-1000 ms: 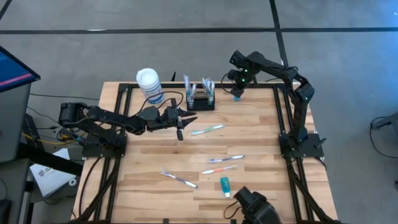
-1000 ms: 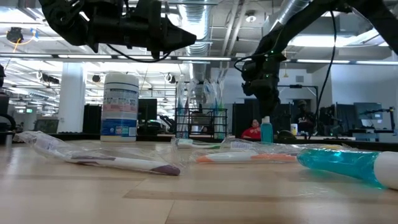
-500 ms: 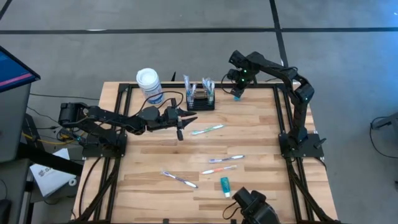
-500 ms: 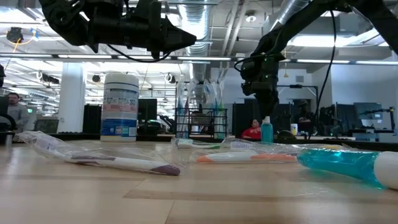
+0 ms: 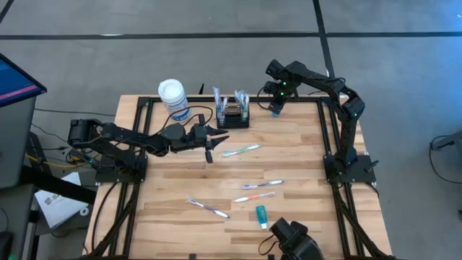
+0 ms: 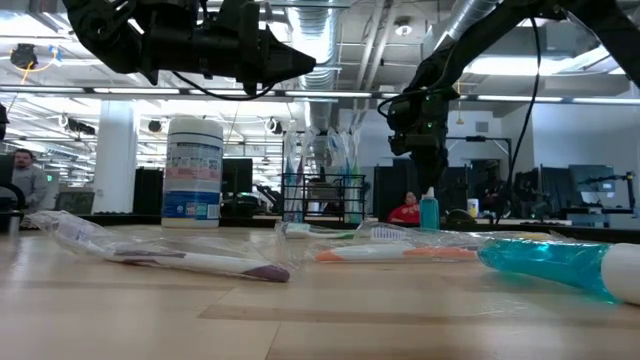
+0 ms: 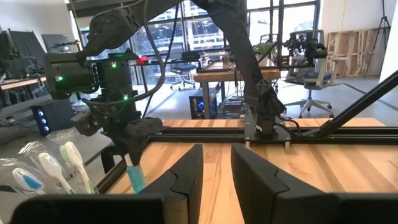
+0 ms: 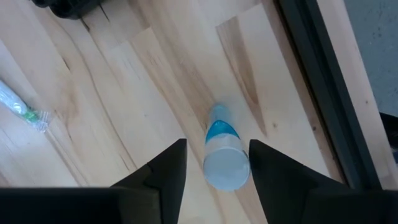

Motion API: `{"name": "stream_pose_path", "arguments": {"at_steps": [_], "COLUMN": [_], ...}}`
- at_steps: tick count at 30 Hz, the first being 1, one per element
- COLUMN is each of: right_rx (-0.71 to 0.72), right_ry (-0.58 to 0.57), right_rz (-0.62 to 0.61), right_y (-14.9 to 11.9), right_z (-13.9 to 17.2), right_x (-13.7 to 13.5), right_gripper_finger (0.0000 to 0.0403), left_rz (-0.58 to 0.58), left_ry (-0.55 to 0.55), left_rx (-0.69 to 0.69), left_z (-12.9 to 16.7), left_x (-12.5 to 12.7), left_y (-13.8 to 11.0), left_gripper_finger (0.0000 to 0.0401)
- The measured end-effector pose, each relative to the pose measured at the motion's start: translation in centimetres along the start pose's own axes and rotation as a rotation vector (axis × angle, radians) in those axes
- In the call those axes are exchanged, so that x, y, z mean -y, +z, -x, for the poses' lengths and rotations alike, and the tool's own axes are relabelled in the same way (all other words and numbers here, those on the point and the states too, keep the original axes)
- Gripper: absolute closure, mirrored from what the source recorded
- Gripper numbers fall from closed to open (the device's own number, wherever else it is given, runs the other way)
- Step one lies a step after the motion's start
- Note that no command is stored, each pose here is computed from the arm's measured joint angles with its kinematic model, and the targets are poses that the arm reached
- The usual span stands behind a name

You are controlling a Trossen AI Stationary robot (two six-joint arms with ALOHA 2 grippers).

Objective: Pick & Place toothbrushing station
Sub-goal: Put the top blue mouthwash into the black wire organizer

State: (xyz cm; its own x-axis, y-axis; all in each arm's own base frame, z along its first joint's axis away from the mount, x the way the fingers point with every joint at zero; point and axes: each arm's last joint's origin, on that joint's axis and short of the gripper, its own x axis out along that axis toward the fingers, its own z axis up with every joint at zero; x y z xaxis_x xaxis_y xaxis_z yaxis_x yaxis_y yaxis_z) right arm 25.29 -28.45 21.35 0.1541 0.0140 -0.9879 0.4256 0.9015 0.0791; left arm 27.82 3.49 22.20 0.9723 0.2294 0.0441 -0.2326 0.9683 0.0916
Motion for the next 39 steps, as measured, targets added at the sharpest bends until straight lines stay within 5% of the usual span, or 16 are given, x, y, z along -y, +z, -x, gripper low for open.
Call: {"name": "stream_pose_path", "arguments": {"at_steps": [8,18,39], "right_rx": [-0.006,-0.109,-0.122], "right_ry": [0.002,0.024,0.032], "right_rz": [0.002,0.018,0.062], "right_y": [0.1,0.4,0.3], "right_z": [-0.3,-4.3,-4.2], "right_x": [0.0,0.8,0.5], "right_gripper_finger": [0.0242,0.0247,0.0286], "left_rz": [0.0,0.0,0.0], "left_ry": [0.0,0.0,-0.001], "left_rx": [0.0,-0.005,-0.007], "left_z": [0.0,0.0,0.0], "left_x": [0.0,0.0,0.0], "left_y": [0.0,0.0,-0.1], "left_gripper_finger": [0.0325,0.0325,0.0325]}}
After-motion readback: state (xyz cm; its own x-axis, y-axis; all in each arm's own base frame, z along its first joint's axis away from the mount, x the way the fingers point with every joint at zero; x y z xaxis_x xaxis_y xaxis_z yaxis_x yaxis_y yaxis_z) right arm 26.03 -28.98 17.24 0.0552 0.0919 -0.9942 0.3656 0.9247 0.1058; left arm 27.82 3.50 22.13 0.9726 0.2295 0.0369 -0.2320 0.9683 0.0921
